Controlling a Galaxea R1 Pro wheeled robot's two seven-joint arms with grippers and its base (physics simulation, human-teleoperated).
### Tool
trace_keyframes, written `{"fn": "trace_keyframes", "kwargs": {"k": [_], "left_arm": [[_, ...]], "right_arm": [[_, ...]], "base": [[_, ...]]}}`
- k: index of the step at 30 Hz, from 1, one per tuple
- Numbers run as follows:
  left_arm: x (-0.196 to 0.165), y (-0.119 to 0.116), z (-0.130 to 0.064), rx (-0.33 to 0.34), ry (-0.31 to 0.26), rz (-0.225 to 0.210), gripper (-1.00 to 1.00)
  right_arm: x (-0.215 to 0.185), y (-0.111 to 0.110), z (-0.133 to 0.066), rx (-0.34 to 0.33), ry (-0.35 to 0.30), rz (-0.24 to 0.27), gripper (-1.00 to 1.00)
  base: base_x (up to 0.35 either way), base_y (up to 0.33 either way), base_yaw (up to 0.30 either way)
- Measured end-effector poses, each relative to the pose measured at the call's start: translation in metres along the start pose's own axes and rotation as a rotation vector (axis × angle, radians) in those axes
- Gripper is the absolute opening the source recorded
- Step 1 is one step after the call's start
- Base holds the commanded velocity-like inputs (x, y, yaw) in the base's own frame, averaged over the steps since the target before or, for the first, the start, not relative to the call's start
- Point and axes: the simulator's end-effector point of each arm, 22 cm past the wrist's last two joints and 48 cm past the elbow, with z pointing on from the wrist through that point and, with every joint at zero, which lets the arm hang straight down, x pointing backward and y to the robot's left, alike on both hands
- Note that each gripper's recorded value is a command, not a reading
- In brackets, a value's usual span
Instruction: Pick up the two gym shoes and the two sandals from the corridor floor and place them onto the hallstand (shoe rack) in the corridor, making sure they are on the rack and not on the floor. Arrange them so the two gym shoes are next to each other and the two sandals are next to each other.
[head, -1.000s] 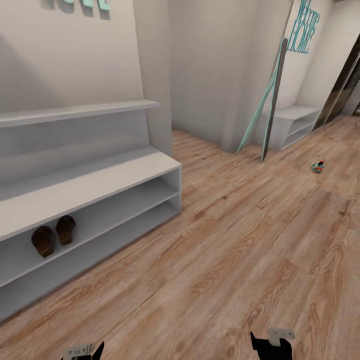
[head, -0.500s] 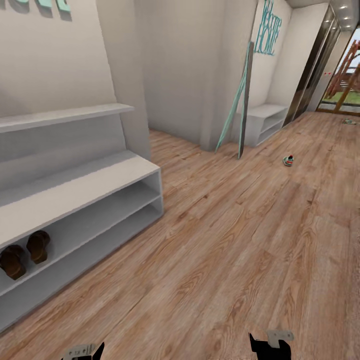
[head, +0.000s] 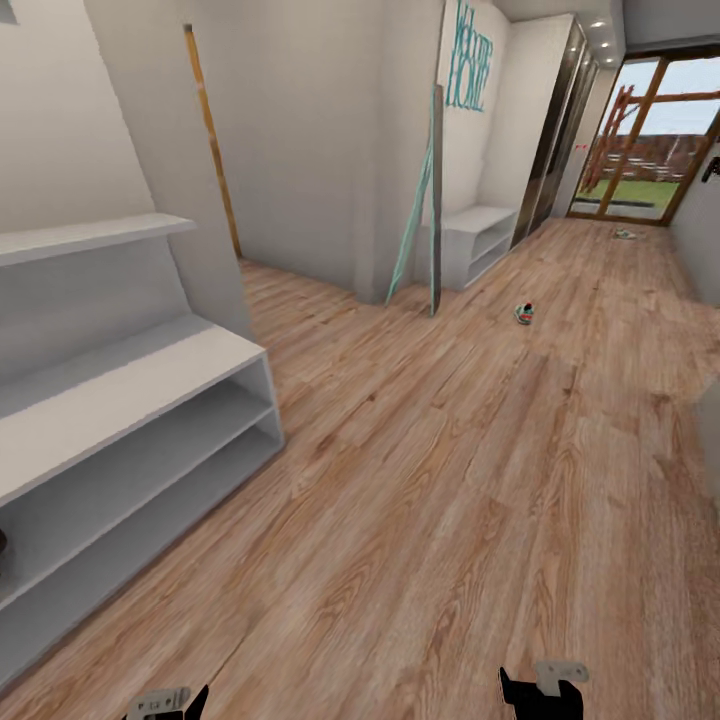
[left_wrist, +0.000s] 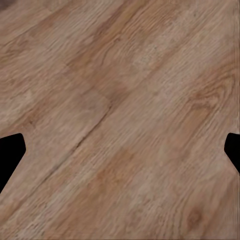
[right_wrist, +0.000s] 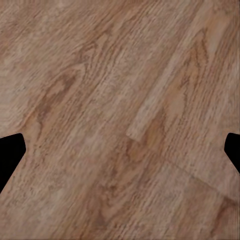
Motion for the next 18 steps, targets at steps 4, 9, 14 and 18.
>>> {"fn": "trace_keyframes", "kwargs": {"k": [4, 9, 14, 18], "left_arm": [[0.0000, 0.0001, 0.0000, 0.000, 0.000, 0.000, 1.00], [0.0000, 0.0002, 0.0000, 0.000, 0.000, -0.001, 1.00], [0.0000, 0.0001, 0.0000, 0.000, 0.000, 0.000, 1.00], [-0.0001, 0.0002, 0.0000, 0.000, 0.000, 0.000, 1.00]], "right_arm": [[0.0000, 0.0000, 0.0000, 0.000, 0.000, 0.000, 1.00], [0.0000, 0.0000, 0.0000, 0.000, 0.000, 0.000, 1.00], [0.0000, 0.0000, 0.0000, 0.000, 0.000, 0.000, 1.00], [0.0000, 0.0000, 0.0000, 0.000, 0.000, 0.000, 1.00]], "base": [[0.335, -0.093, -0.281], [0.338, -0.046, -0.281], [0.339, -0.012, -0.281], [0.340, -0.002, -0.281]]}}
